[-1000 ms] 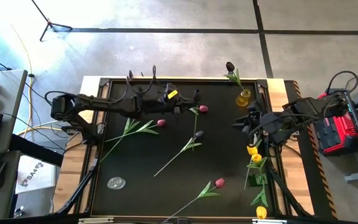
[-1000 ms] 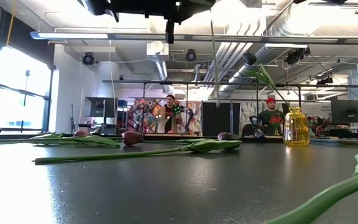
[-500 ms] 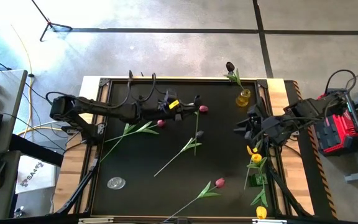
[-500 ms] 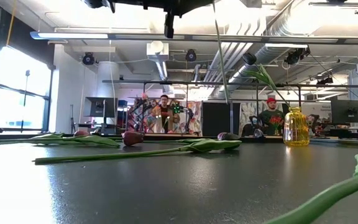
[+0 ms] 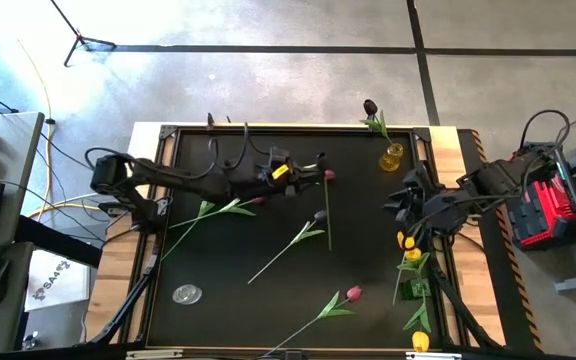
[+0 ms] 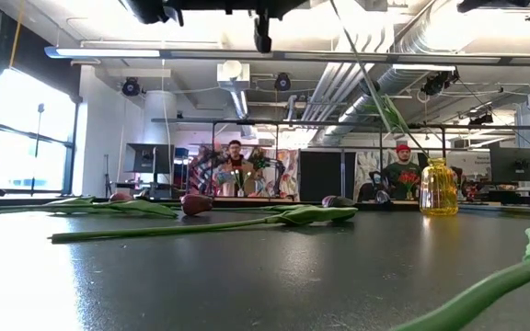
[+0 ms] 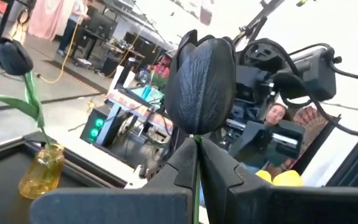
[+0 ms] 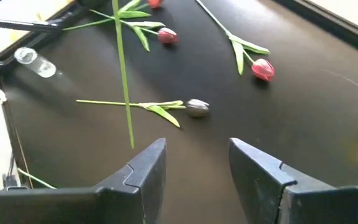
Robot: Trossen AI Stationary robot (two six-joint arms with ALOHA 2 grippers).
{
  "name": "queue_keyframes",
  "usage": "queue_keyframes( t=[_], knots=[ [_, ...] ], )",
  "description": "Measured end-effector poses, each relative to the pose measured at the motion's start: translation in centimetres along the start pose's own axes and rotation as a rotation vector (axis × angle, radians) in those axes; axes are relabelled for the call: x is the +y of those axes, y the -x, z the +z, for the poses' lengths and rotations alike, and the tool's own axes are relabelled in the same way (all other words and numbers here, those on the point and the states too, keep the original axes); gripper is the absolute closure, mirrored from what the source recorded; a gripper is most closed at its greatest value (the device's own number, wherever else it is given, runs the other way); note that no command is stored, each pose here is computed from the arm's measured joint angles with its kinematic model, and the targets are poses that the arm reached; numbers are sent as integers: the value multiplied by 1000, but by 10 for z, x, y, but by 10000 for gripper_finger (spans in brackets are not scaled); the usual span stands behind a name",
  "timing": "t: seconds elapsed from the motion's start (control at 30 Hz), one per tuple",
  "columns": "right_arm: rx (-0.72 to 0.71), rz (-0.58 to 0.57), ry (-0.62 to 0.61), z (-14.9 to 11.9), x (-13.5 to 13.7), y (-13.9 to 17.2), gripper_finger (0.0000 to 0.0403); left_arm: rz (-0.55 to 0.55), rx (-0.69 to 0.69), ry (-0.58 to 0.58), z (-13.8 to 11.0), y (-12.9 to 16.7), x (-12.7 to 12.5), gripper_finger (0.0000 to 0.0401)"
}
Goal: Sort flowers into vase by color
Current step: Put the middle left black flower into the yellow vase
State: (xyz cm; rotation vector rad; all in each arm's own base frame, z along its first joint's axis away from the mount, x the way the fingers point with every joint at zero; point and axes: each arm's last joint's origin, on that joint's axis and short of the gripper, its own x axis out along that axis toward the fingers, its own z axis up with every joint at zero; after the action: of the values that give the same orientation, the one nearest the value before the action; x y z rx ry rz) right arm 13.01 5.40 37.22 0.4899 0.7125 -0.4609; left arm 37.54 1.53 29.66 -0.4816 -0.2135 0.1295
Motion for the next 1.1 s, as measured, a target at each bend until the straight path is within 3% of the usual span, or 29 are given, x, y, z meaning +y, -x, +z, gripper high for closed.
queue_keyframes(
  t=[0.27, 0.4, 0.7, 0.9, 1.1],
  knots=[
    [1, -7, -24, -2, -5, 4, 242, -10, 18, -50, -16, -28, 5, 401],
    [-3, -40, -64, -3, -8, 4, 242, -65, 32, -69, -18, -46, 9, 401],
    [-207, -96, -137, 4, -15, 10, 242, -175, 47, -84, -4, -66, 29, 401],
    [-334, -6, 2, 20, -8, 17, 242, -247, 54, -87, 6, -67, 42, 401],
    [-395, 24, 19, 40, -5, 12, 242, -304, 63, -126, 7, -66, 41, 401]
  ],
)
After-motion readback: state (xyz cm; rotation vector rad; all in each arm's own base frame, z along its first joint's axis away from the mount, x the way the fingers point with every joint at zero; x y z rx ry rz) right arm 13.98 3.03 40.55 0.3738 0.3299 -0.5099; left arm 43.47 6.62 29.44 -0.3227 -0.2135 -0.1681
